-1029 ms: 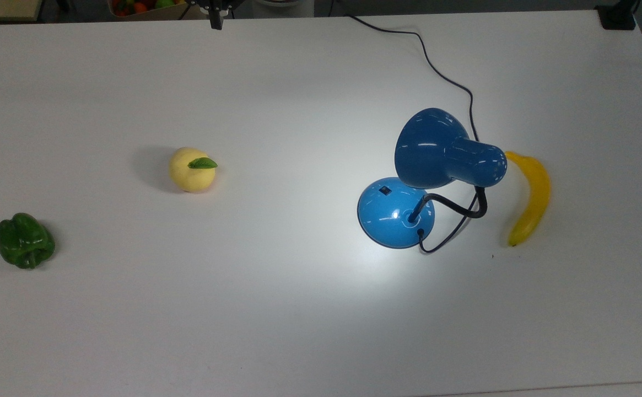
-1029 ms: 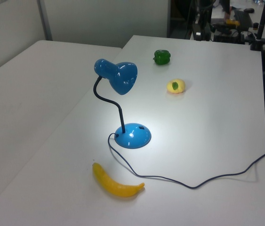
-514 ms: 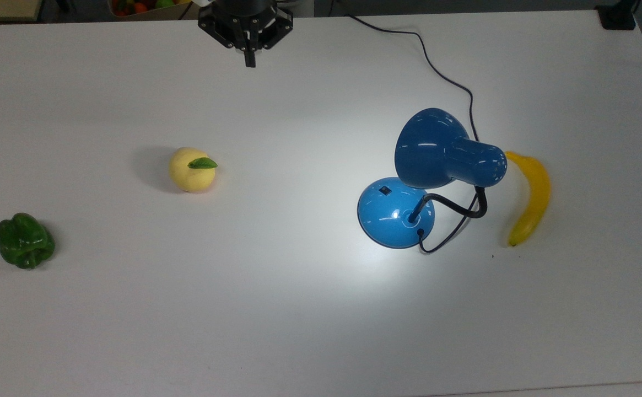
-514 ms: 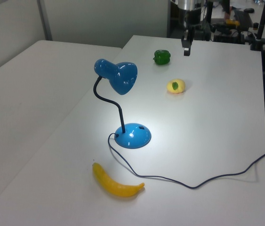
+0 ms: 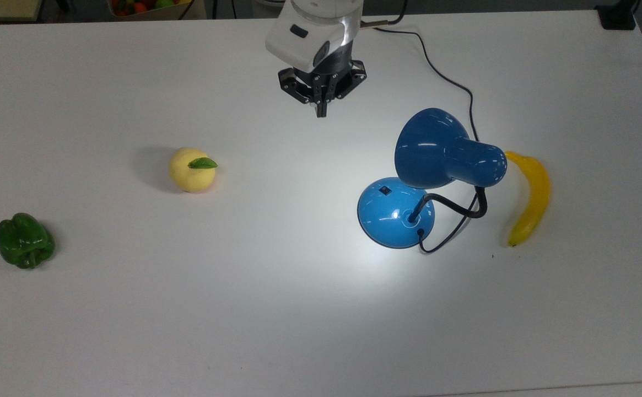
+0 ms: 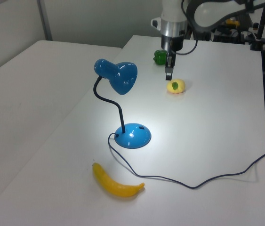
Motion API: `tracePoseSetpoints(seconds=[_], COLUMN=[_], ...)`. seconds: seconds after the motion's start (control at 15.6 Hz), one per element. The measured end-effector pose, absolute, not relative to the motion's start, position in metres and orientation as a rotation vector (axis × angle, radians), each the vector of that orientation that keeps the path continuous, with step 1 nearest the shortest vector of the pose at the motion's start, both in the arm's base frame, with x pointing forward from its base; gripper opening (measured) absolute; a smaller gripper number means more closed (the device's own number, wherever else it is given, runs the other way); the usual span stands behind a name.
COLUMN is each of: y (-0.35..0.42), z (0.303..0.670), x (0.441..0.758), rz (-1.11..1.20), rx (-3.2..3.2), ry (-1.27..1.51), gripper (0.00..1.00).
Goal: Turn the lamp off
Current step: 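Move the gripper down toward the switch on the blue lamp base, then press down on the lamp base switch with the gripper fingertips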
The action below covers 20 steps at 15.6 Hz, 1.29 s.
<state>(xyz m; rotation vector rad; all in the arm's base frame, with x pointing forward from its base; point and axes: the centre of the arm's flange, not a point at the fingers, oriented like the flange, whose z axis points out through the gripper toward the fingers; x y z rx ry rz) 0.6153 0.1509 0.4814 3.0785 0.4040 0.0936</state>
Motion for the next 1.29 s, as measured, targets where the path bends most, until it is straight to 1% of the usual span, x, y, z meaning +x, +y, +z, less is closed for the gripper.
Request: tracePoseSetpoints(seconds=[0.26, 0.84, 1.29], y=[0.175, 0.215, 0.235], z=[0.452, 0.391, 0.36], x=[0.628, 0.642, 0.649], rz=[0.158, 0.224, 0.299], rx=[3.081, 3.084, 3.079], ry=[0.459, 0.546, 0.621], gripper=[0.01, 0.01, 0.01])
